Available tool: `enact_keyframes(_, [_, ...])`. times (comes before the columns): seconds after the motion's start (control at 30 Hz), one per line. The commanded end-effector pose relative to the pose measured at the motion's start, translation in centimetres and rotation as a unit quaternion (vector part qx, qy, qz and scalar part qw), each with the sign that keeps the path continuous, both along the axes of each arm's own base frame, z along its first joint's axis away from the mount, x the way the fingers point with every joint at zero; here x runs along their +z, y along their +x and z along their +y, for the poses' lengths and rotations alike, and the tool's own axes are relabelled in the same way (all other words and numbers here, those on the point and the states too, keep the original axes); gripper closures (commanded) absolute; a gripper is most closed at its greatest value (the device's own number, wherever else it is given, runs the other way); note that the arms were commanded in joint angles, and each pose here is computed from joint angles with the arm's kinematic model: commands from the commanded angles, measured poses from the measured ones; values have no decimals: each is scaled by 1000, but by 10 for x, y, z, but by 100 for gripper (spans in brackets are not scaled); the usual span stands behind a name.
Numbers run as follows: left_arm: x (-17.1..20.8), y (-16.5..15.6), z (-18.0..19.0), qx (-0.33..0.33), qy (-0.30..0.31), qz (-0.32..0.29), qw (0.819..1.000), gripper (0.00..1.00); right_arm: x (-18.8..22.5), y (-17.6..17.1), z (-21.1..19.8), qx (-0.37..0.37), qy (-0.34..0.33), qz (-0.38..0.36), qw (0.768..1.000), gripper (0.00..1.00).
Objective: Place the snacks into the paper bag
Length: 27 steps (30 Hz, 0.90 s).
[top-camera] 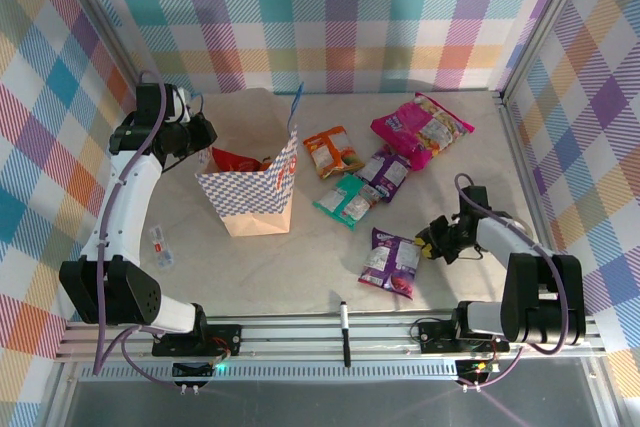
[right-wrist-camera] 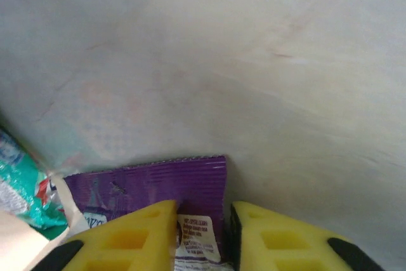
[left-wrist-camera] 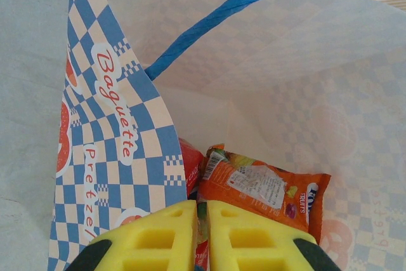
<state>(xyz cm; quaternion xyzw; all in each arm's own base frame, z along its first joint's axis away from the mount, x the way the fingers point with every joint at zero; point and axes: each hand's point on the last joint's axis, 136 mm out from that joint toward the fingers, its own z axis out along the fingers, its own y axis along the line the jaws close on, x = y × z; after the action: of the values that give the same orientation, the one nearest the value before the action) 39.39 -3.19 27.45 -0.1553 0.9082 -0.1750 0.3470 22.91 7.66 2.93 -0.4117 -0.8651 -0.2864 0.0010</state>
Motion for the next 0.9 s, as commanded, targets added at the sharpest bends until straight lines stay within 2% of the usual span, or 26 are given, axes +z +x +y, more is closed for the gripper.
enact_keyframes(0.0, [-18, -9, 6, 3, 16, 33, 999, 87, 6, 9, 1, 9, -1, -16, 1000, 89])
enact_keyframes(0.17, [-17, -8, 6, 4, 15, 33, 999, 86, 10, 10, -1, 18, -8, -22, 1000, 100])
enact_keyframes(0.37, [-13, -7, 5, 4, 11, 27, 1000, 86, 26, 21, 1, 32, -8, -46, 998, 100])
enact_keyframes(0.7, [3, -8, 0, 1, -6, 3, 1000, 86, 69, 43, 4, 68, -51, -101, 991, 100])
enact_keyframes(0.87, [15, -9, -4, -2, -17, -11, 1000, 79, 92, 51, 11, 90, -70, -129, 985, 100])
